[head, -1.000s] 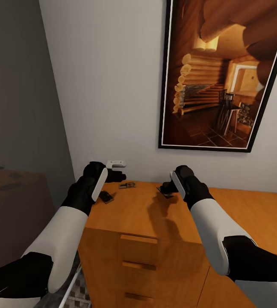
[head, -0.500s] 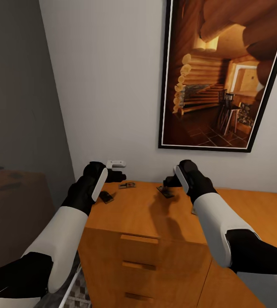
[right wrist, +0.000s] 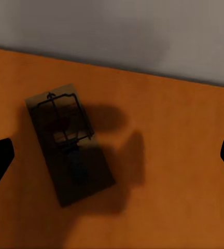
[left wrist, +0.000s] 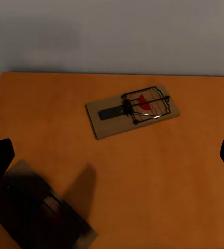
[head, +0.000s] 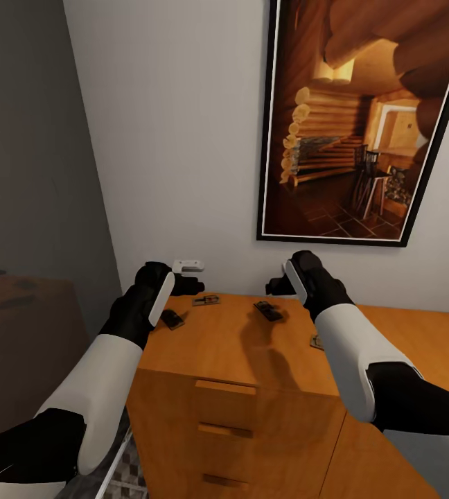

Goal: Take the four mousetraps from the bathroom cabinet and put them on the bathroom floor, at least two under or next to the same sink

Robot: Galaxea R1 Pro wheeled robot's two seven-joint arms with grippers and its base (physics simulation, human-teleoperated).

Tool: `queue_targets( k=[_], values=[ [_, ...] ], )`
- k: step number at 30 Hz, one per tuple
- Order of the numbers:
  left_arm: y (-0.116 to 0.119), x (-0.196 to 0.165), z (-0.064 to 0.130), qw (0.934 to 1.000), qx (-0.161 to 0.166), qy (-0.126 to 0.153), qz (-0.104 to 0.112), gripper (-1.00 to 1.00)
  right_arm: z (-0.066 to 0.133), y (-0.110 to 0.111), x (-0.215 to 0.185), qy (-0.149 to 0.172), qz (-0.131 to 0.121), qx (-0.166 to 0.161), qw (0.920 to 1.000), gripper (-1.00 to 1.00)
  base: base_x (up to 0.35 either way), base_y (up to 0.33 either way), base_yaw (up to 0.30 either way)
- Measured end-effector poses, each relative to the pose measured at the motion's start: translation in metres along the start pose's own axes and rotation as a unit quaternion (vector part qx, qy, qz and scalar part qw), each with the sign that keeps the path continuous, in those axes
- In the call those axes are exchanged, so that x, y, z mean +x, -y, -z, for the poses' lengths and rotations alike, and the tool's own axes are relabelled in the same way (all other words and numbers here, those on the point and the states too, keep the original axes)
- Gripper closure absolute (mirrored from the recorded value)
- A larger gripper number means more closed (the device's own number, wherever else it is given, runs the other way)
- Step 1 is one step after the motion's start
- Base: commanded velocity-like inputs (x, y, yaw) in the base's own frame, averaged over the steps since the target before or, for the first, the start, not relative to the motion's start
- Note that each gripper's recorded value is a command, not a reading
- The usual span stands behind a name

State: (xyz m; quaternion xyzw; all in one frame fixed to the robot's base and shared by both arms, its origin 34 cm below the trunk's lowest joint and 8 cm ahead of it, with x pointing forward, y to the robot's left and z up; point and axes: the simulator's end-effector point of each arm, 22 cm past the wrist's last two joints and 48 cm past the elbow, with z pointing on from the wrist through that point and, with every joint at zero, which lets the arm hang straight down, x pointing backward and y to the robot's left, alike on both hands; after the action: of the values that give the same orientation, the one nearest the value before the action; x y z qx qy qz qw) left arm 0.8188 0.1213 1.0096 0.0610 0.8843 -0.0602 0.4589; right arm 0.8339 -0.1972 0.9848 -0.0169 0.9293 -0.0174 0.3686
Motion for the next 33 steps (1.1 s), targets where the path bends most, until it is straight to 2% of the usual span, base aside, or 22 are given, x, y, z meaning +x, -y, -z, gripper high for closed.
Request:
queue_targets(
  k=[8,21,33],
  values=[
    [0.000,0.000,0.000,1.0000,0.000,0.000,0.000,-1.00,-0.001,-0.001,0.001,-0.003,0.001,-0.001,1.0000,-1.00,0.000,0.000,0.000],
    [-0.001,-0.001,0.000,1.0000,-0.001,0.001,0.000,-1.00,-0.012,-0.006,0.021,-0.031,0.005,-0.003,0.9995,-1.00,0.051,0.000,0.000],
    [-0.001,-0.001,0.000,1.0000,-0.001,0.002,0.000,-1.00,-0.014,-0.008,0.024,-0.035,0.006,-0.004,0.9994,-1.00,0.051,0.000,0.000]
  ],
)
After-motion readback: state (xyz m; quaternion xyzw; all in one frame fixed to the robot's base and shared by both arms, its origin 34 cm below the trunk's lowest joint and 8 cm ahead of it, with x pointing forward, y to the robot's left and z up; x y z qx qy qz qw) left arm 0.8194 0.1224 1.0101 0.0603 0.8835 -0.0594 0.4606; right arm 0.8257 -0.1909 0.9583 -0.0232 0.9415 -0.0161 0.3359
